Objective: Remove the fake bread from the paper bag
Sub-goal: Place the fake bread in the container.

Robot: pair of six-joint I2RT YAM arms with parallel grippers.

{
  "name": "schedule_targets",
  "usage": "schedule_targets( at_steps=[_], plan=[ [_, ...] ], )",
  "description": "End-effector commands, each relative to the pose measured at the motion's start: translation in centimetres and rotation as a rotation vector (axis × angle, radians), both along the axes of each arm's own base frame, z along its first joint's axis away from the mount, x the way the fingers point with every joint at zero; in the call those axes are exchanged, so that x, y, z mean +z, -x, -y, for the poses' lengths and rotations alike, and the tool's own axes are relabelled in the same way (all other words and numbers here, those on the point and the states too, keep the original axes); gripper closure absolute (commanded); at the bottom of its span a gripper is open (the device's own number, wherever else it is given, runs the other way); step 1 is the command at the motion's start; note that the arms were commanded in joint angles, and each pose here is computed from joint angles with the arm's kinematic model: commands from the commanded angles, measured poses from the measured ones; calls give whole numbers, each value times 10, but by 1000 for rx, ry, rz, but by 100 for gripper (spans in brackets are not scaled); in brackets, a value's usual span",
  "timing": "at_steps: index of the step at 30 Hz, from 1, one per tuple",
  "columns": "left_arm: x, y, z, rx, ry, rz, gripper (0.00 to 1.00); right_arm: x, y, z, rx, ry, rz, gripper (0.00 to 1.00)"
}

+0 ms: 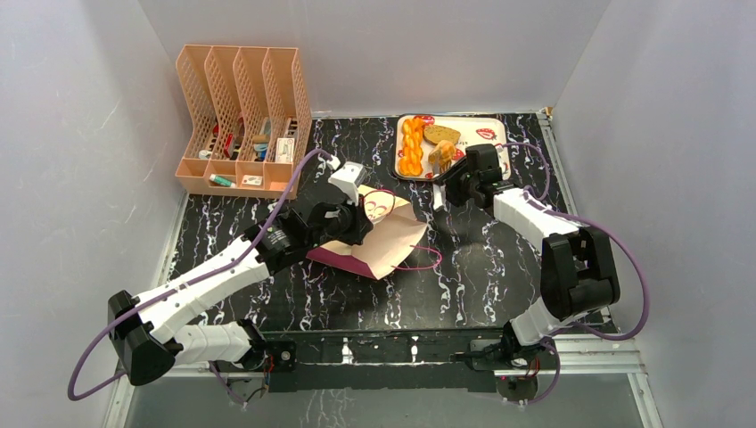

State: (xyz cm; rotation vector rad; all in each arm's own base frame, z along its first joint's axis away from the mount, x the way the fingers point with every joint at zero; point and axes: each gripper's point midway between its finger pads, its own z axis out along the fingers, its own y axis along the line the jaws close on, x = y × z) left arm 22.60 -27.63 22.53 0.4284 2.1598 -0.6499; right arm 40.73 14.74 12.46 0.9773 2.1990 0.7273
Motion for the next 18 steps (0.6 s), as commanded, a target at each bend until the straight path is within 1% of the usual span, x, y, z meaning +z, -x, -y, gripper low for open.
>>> schedule_targets(
  at_steps=[1, 6, 18],
  plan=[
    [7, 0, -1, -18, -7, 18, 100, 35, -21, -2, 17, -15, 120, 60],
    [6, -1, -1, -7, 0, 20, 100, 36, -20, -1, 28, -19, 124, 54],
    [4, -7, 5, 8, 4, 14, 100, 55, -14, 12, 28, -11, 159, 54]
  ],
)
